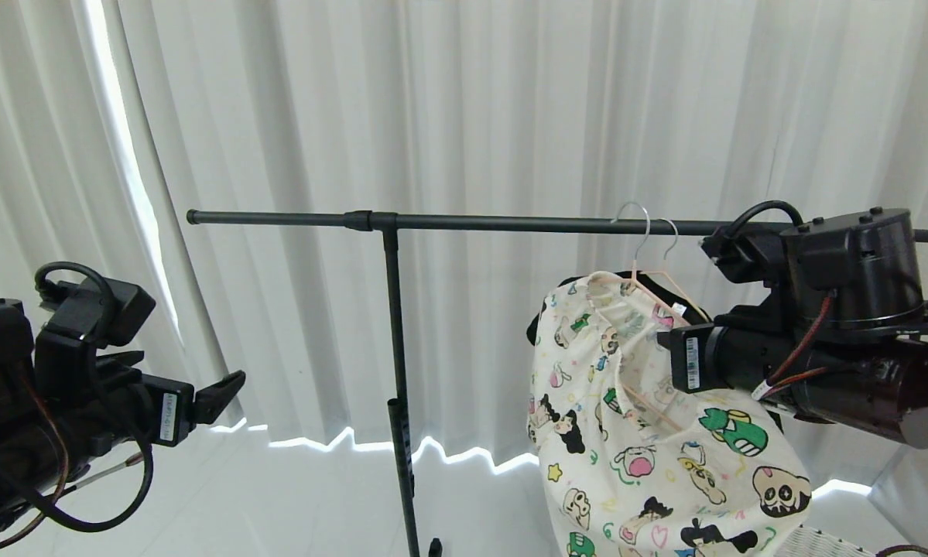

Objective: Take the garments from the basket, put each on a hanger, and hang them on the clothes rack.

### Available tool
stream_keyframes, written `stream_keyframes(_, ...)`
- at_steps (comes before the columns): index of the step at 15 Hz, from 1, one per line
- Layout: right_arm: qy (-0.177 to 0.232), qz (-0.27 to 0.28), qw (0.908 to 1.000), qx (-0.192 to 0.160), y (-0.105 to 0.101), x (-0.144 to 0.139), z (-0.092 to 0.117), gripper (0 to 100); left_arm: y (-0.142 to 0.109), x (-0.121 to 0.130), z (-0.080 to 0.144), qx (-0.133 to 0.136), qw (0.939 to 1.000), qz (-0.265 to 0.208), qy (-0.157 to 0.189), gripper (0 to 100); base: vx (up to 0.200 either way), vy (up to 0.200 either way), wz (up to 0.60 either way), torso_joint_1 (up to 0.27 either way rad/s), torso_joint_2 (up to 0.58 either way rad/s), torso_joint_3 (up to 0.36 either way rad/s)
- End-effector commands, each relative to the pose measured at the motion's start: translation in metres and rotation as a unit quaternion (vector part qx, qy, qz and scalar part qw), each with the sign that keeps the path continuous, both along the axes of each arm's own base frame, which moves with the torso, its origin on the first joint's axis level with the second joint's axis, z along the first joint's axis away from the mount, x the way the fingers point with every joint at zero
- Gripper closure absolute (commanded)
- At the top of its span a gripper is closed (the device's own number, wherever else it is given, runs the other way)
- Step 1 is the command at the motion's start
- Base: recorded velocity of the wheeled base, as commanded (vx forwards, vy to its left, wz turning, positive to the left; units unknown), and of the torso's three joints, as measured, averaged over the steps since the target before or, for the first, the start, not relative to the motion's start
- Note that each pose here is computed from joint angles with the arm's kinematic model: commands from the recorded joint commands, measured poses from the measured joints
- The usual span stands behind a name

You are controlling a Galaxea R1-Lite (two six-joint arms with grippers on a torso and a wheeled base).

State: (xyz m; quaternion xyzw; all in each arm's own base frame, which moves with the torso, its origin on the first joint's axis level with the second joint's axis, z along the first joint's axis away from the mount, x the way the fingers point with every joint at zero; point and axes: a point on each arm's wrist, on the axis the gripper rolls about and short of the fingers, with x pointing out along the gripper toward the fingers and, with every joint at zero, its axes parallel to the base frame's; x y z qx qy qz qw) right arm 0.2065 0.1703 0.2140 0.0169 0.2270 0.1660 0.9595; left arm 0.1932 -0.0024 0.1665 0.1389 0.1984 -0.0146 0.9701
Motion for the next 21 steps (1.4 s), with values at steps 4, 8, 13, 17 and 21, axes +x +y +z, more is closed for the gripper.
stream_keyframes(4,-0.004,0.0,1.0,-0.002,0.003,0.004,-0.002,100,-0.009,0.0,-0.001,-0.004,0.9997,-0.023,0.002,0,0.15,0.0,0.0,0.001,0.0,0.003)
stream_keyframes(8,-0.012,0.002,0.9999,0.0,0.004,0.005,-0.002,100,-0.016,0.0,-0.001,-0.004,0.9992,-0.039,0.003,0,0.2,0.0,0.0,0.004,0.0,0.0)
stream_keyframes(13,-0.013,0.005,0.9999,-0.007,0.004,0.005,-0.002,100,-0.019,-0.004,-0.004,-0.004,0.9987,-0.05,0.007,0,0.16,0.0,0.0,0.003,0.0,0.001)
stream_keyframes(17,-0.01,0.003,0.9998,-0.019,0.006,0.014,-0.007,100,-0.025,-0.013,-0.004,-0.004,0.9976,-0.069,0.002,0,0.0,0.0,0.0,0.0,0.0,0.0)
stream_keyframes(21,-0.022,-0.011,0.9991,-0.034,0.009,0.043,-0.015,100,-0.03,-0.015,0.0,-0.004,0.9964,-0.085,-0.007,0,0.0,0.0,0.0,0.0,0.0,0.0)
